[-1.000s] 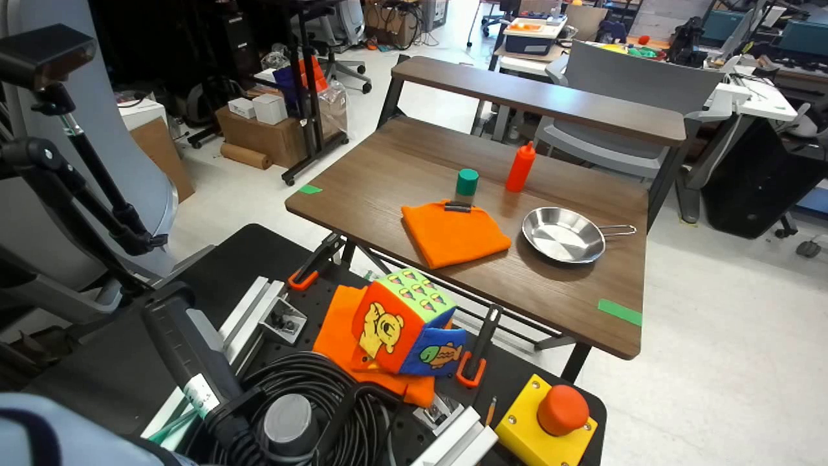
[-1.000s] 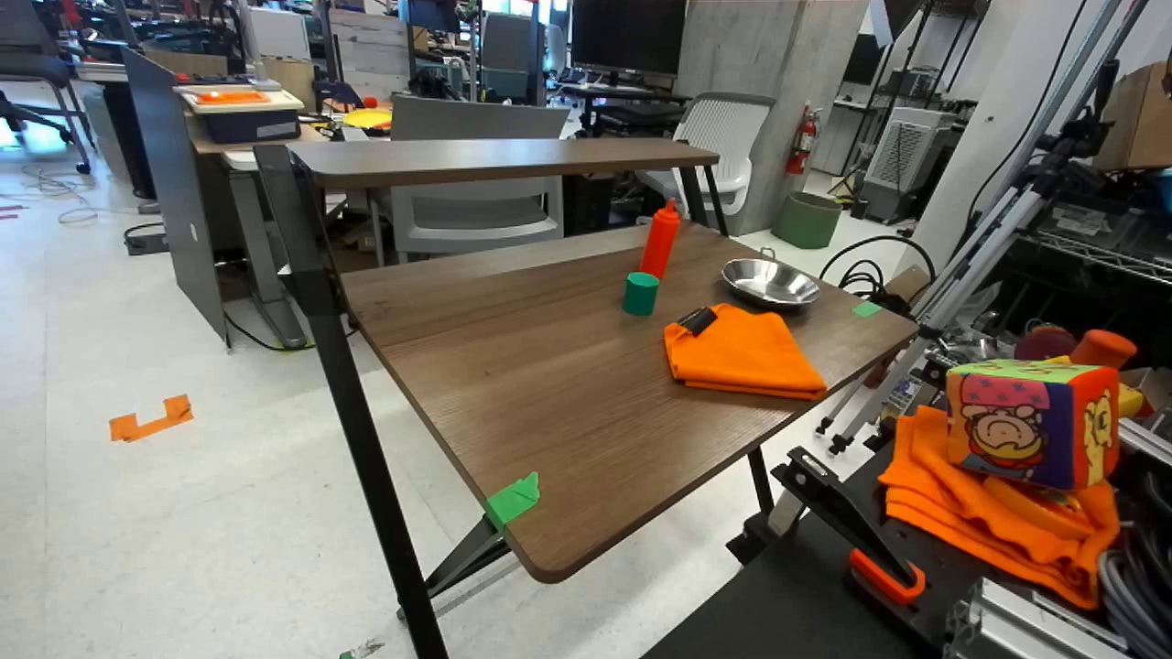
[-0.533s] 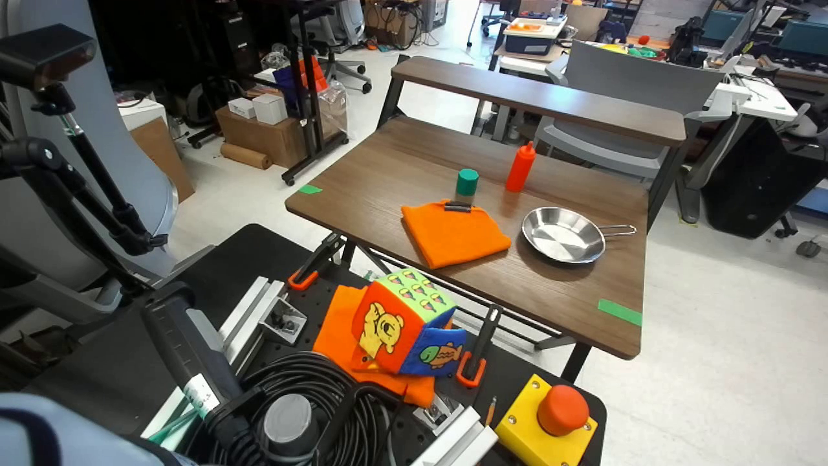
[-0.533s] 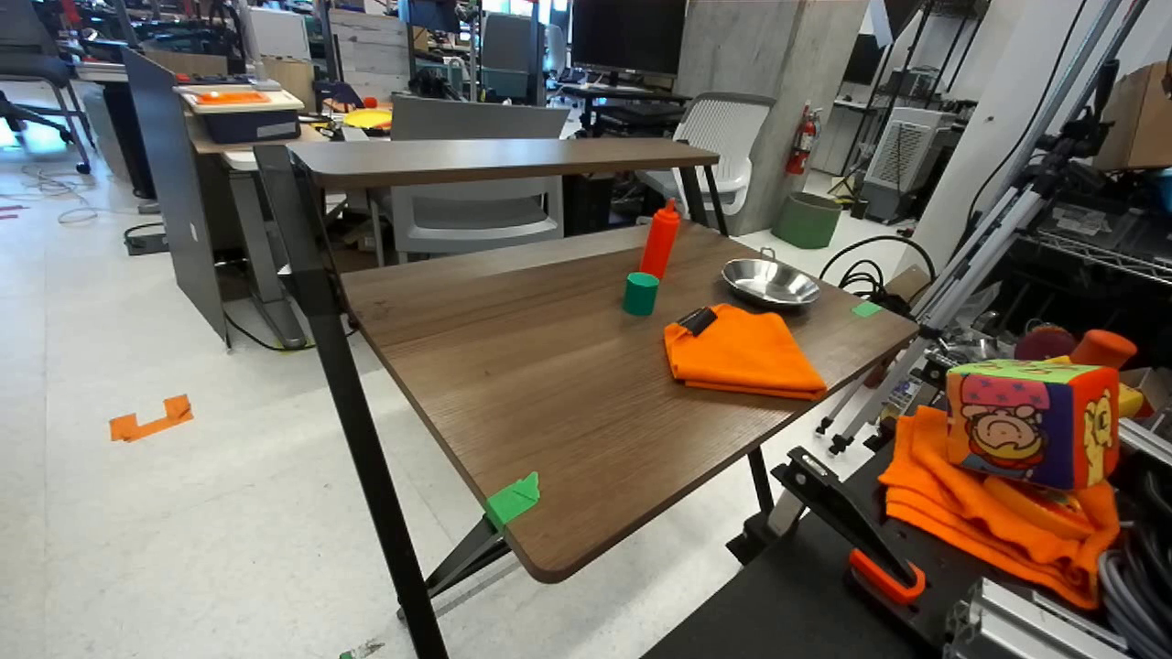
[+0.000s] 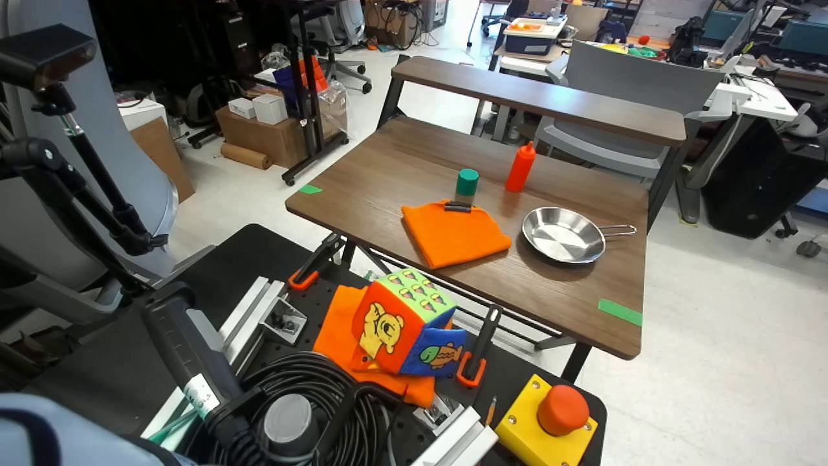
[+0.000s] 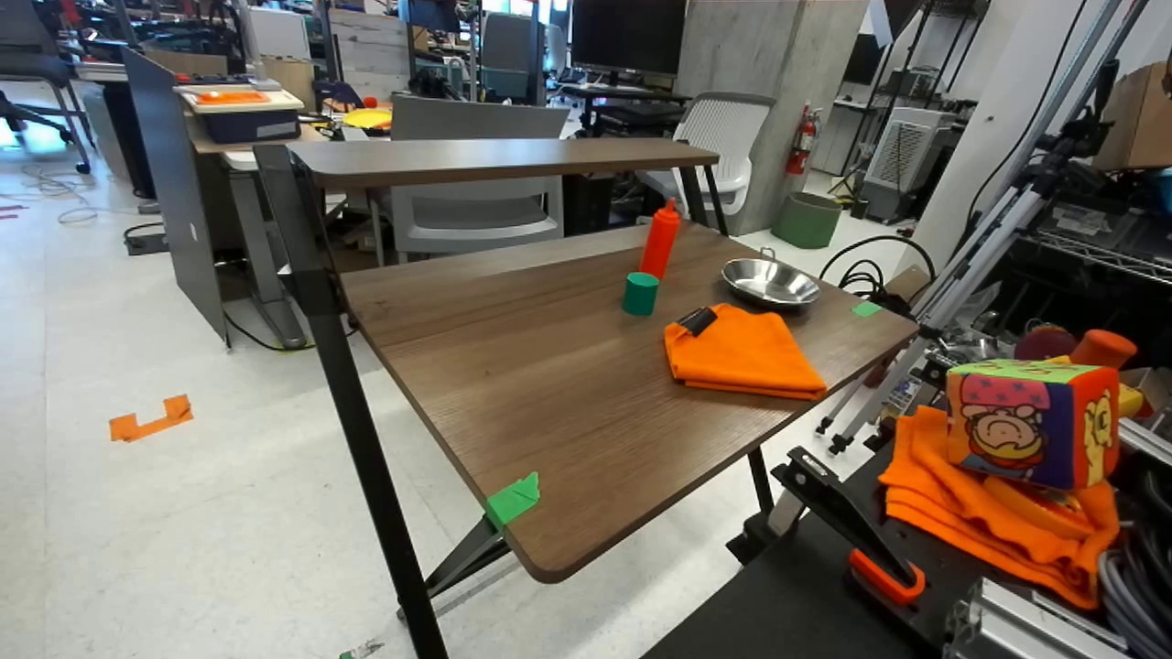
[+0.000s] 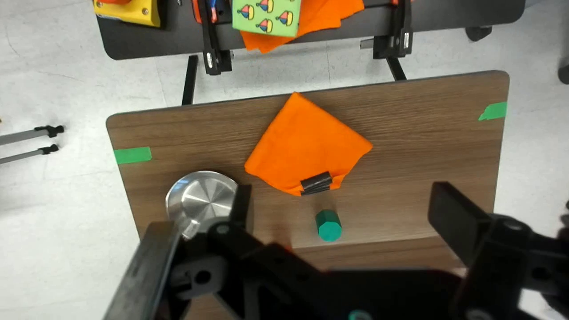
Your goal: Move the green block to the right
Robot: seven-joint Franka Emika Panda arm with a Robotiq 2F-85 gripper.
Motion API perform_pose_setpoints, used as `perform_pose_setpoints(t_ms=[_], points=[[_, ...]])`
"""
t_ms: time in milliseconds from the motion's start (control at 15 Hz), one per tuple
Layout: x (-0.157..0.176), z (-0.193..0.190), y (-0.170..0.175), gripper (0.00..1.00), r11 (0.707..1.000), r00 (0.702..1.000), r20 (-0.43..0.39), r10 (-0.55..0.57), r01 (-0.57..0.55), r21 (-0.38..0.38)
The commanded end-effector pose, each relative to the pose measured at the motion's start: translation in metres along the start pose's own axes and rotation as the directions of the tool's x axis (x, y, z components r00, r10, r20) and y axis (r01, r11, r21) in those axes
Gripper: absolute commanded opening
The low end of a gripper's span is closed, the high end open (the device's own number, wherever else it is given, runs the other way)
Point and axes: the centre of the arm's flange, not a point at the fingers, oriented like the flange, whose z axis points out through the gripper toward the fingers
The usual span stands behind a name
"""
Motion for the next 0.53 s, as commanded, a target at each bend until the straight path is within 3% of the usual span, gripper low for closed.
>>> perform_pose_setpoints(t_ms=[0, 467], points=[[0.07, 0.023, -0.011, 1.0, 1.0, 1.0, -0.002, 0.01, -0.01, 0.003], [0.153, 0.105, -0.026, 1.0, 1.0, 1.0, -0.025, -0.003, 0.003, -0.018]])
